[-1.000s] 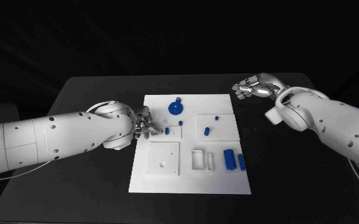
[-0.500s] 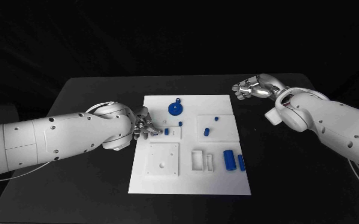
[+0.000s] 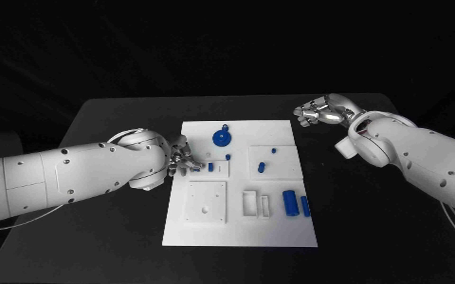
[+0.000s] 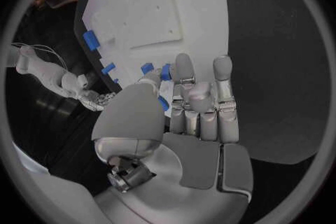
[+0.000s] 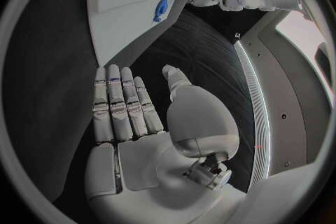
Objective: Assemble the parts on the task board
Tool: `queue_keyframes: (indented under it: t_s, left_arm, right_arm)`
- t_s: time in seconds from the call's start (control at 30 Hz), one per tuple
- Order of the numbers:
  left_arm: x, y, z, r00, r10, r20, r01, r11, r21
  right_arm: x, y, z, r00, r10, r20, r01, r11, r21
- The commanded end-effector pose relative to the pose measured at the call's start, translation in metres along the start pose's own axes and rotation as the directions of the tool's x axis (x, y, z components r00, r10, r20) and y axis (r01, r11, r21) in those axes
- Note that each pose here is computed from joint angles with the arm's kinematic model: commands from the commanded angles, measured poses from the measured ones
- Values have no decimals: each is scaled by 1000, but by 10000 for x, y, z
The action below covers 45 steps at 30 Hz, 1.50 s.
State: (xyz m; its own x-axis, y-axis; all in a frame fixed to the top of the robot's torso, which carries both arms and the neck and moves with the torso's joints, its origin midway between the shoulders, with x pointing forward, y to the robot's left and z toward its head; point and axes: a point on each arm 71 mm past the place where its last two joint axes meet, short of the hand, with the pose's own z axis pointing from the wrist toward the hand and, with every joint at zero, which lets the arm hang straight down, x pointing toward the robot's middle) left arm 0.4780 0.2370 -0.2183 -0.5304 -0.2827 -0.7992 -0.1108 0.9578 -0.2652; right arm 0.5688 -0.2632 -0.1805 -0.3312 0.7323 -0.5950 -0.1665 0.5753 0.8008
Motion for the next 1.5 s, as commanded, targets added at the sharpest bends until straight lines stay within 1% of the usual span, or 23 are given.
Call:
queue_keyframes:
  t_s: [0.03,0.7,0.97,1.13,1.2,1.3,1.5]
  left_arm:
    - [45,24,13,1000,5,-16,-5,1000,-11]
    - [49,9,16,1000,-6,-18,6,1000,-4]
    - [37,29,16,1000,-10,-12,10,1000,-6]
    - [18,43,-6,1000,-19,-5,19,1000,-2]
    - [-14,38,-19,999,-33,0,33,999,3]
    - [-103,13,-36,997,-82,8,82,997,16]
    - [-365,-52,-75,981,-184,62,180,981,65]
  right_arm:
    - [2,1,-1,1000,6,-3,-6,1000,-3]
    - [8,-6,-2,1000,7,-5,-7,1000,-2]
    - [22,-19,-3,1000,9,-6,-9,1000,0]
    - [28,-30,-5,1000,10,-7,-10,1000,2]
    - [31,-34,-6,1000,10,-7,-10,1000,3]
    - [36,-39,-6,1000,11,-8,-11,1000,4]
    - [46,-44,-1,1000,12,-8,-12,1000,5]
